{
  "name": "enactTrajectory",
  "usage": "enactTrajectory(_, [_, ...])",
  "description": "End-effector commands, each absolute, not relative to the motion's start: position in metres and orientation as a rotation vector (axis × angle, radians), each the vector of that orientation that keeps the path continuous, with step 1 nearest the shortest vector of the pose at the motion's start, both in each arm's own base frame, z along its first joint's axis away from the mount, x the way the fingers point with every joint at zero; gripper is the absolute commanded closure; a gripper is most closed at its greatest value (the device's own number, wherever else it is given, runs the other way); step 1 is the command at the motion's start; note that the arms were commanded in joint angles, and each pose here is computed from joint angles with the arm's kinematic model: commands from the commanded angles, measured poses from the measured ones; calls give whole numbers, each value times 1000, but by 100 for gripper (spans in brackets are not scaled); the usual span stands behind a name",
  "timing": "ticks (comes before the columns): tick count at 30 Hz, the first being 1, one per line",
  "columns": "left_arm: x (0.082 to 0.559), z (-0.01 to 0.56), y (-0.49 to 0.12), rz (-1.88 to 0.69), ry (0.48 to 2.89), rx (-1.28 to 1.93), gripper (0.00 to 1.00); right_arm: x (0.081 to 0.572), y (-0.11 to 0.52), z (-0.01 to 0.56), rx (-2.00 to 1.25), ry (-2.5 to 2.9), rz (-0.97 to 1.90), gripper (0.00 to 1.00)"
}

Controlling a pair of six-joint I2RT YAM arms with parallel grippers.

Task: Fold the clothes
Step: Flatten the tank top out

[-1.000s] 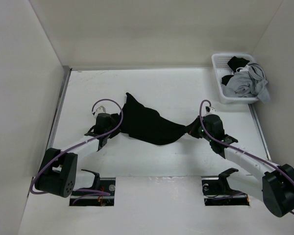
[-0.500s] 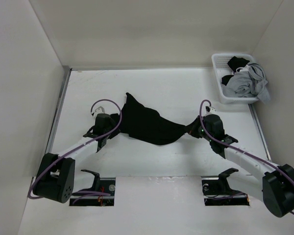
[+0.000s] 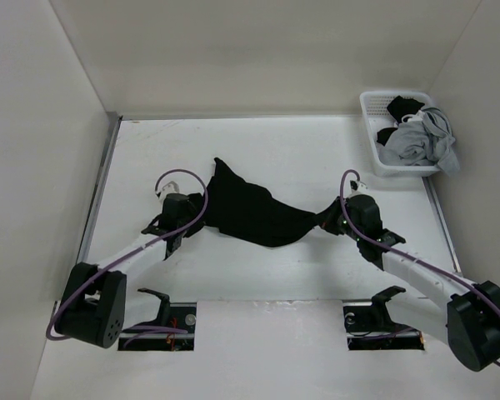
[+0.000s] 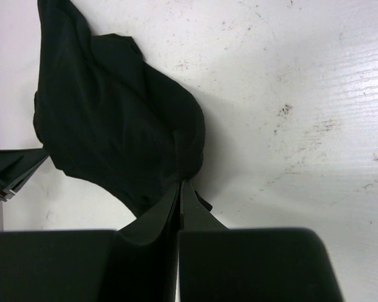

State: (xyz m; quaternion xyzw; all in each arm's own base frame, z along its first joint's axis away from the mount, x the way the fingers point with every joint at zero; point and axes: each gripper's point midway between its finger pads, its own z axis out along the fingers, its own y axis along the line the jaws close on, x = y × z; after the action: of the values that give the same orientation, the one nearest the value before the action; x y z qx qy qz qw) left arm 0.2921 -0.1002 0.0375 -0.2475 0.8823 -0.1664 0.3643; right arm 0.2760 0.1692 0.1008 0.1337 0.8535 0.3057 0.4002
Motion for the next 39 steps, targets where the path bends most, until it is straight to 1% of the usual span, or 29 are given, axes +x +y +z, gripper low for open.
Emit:
enactTrajectory(1, [314, 97, -107, -516, 2102, -628, 100, 285, 177, 132, 290, 2053, 825, 100])
enactTrajectory(4, [315, 148, -117, -594, 2000, -604, 100, 282, 175, 144, 287, 2035, 833, 100])
enactTrajectory(6, [313, 196, -123, -640, 1907, -572, 100, 280, 174, 164, 279, 1998, 846, 100])
enactTrajectory(9, [300, 280, -119, -683, 1731, -537, 100, 276, 170, 208, 266, 1910, 865, 100])
enactTrajectory(14, [259, 419, -105, -782, 1426, -479, 100, 254, 157, 322, 220, 1693, 903, 100])
enactTrajectory(18, [215, 510, -88, -878, 1201, -447, 100, 211, 140, 432, 162, 1489, 937, 100])
enactTrajectory(21, [186, 565, -69, -914, 1051, -428, 100, 175, 123, 507, 132, 1354, 967, 100])
enactTrajectory(25, [161, 620, -52, -926, 922, -402, 100, 141, 104, 575, 111, 1244, 1018, 100])
enactTrajectory(27, [158, 635, -48, -922, 892, -400, 100, 132, 100, 596, 101, 1211, 1039, 100])
enactTrajectory(29, [162, 643, -49, -906, 886, -396, 100, 134, 100, 605, 103, 1202, 1031, 100])
enactTrajectory(32, [183, 636, -60, -870, 923, -394, 99, 154, 118, 596, 84, 1258, 999, 100])
enactTrajectory(35, [236, 591, -84, -776, 1060, -397, 99, 201, 146, 560, 88, 1369, 908, 100])
enactTrajectory(37, [276, 547, -98, -706, 1172, -411, 99, 237, 158, 533, 96, 1429, 863, 100])
enactTrajectory(39, [327, 484, -108, -649, 1304, -464, 99, 287, 168, 499, 120, 1507, 852, 100])
